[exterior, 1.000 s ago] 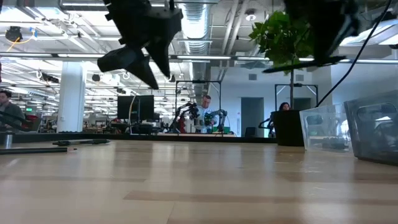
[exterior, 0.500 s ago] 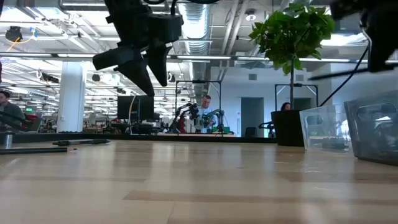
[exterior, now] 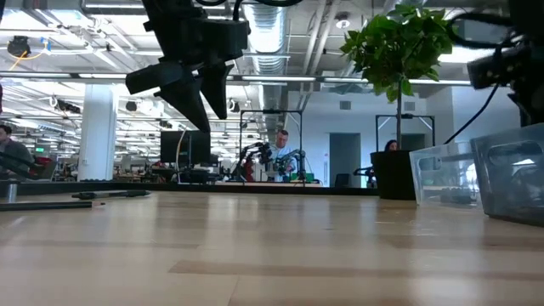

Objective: Sort pens & pencils
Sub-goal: Put the bottom black pen into the white transparent bin, then put the black pen into the white transparent bin

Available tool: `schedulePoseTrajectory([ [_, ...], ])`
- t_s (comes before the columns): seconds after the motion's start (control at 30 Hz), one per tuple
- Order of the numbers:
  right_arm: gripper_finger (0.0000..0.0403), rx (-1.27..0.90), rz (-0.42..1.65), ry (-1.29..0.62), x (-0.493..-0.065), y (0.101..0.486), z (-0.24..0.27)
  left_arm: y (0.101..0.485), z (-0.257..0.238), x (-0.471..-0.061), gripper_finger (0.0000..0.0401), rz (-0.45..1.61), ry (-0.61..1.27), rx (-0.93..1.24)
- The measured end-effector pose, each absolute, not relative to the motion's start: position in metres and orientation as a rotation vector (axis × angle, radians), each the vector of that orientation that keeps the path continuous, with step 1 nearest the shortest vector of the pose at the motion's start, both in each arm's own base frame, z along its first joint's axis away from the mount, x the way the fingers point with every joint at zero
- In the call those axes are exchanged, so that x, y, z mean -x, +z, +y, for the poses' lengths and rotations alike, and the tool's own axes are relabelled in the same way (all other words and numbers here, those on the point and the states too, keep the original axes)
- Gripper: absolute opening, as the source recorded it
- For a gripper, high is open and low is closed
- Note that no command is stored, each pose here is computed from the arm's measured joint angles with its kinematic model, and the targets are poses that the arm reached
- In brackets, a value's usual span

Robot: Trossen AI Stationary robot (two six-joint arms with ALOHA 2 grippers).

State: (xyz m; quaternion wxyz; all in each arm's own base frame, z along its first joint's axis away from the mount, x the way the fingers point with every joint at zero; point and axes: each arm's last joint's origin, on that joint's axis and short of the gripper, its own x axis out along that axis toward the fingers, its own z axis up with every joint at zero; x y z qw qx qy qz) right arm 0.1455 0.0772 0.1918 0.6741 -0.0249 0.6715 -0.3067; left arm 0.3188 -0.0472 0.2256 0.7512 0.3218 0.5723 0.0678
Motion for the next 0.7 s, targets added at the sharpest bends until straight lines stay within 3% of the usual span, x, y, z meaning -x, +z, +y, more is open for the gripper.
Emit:
schedulePoseTrajectory([
  [0.3, 0.0071, 0.048, 1.505, -0.672, -0.1492, 0.1870, 0.0754, 0.2256, -0.0472, -0.3188, 0.0219, 1.250, 0.149, -0.703],
  [0.7, 0.0161, 0.008, 1.493, -0.705, -0.1509, 0.1882, 0.0741, 0.2254, -0.0471, -0.3181, 0.0219, 1.257, 0.149, -0.704],
])
